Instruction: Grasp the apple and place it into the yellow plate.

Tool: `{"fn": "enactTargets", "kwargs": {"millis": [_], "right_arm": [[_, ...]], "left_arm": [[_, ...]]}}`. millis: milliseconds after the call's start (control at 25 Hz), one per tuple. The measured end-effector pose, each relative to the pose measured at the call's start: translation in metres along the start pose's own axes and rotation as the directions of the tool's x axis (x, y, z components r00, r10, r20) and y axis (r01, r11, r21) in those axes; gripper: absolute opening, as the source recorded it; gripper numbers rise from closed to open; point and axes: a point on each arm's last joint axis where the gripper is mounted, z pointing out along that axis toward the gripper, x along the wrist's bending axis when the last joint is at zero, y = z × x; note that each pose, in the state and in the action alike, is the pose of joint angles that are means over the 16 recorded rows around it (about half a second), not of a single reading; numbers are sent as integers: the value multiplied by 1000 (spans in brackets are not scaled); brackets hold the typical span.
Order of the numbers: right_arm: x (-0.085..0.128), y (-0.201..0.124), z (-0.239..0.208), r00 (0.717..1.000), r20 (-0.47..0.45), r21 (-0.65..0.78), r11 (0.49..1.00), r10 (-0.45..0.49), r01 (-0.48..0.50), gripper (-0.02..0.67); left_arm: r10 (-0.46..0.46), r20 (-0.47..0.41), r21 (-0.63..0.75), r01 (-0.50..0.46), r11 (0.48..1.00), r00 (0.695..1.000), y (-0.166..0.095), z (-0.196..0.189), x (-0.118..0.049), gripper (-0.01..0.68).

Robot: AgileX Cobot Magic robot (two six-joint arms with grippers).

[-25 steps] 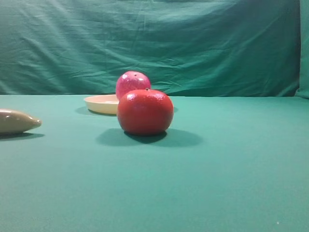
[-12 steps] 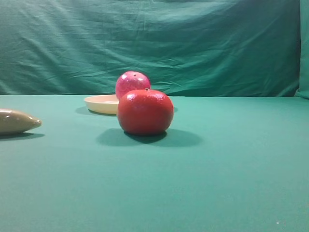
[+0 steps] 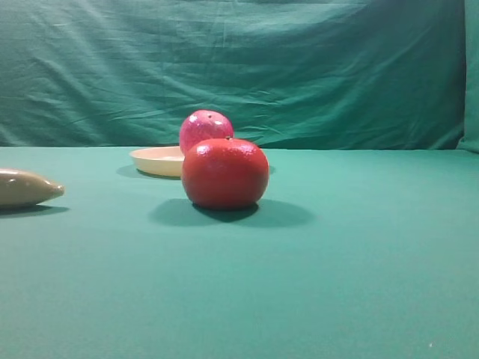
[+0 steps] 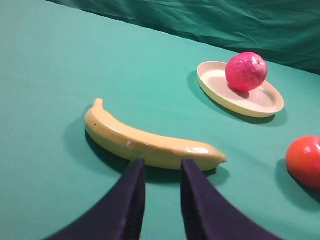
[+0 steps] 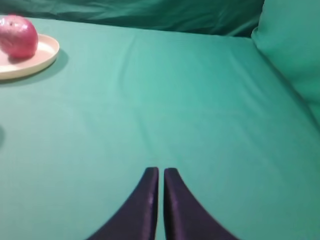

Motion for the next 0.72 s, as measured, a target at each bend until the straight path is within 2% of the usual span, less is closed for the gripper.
{"fn": "enactTargets", "kwargs": {"millis": [720], "right_arm": [[0,0,0,1000,2,-11,1000,7,-7,0]], "left_arm": [[0,0,0,0,1000,1000,0,0,0,157]]}}
